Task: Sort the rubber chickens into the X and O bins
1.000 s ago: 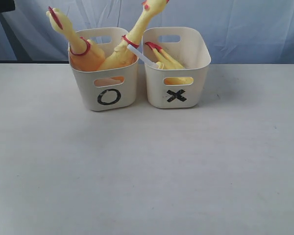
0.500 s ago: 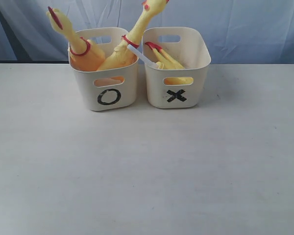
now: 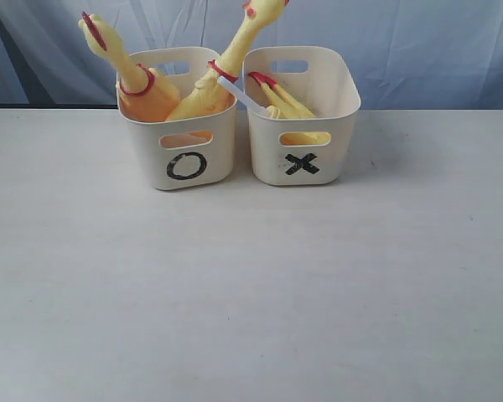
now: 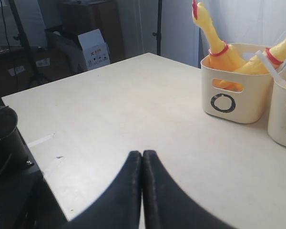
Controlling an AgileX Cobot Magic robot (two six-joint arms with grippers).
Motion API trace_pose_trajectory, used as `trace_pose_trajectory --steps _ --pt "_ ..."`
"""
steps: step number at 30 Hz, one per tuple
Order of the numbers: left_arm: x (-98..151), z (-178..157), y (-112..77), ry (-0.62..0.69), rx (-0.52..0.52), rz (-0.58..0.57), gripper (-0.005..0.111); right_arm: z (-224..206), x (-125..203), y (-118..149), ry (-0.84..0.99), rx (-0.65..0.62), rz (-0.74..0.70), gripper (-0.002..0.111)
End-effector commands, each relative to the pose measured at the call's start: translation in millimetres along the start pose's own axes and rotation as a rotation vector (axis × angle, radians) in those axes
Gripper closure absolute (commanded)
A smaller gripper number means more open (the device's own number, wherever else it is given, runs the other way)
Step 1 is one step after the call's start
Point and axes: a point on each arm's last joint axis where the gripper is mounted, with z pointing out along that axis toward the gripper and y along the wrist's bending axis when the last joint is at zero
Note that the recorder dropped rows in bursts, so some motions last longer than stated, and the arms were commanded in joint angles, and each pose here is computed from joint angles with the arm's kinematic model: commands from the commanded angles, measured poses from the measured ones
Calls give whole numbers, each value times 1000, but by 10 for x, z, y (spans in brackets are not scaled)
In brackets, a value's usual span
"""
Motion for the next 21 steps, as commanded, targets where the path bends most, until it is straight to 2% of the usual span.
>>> trace_pose_trajectory --steps 1,4,8,10,16,21 --pt "-124 -199 -467 -44 -13 70 106 -1 13 7 -2 -3 1 108" --pt "-137 -311 -754 -63 -19 96 106 -1 11 4 -5 0 1 108" --pt "-72 -438 -1114 -85 -20 28 106 -1 11 4 -5 0 1 108" --pt "-16 -475 -1232 -90 -20 14 106 -1 11 4 -5 0 1 108" --pt "225 -526 -1460 -88 -18 -23 106 -1 11 4 -5 0 1 108" --pt "310 -537 -1524 -87 -17 -25 106 -1 11 4 -5 0 1 108"
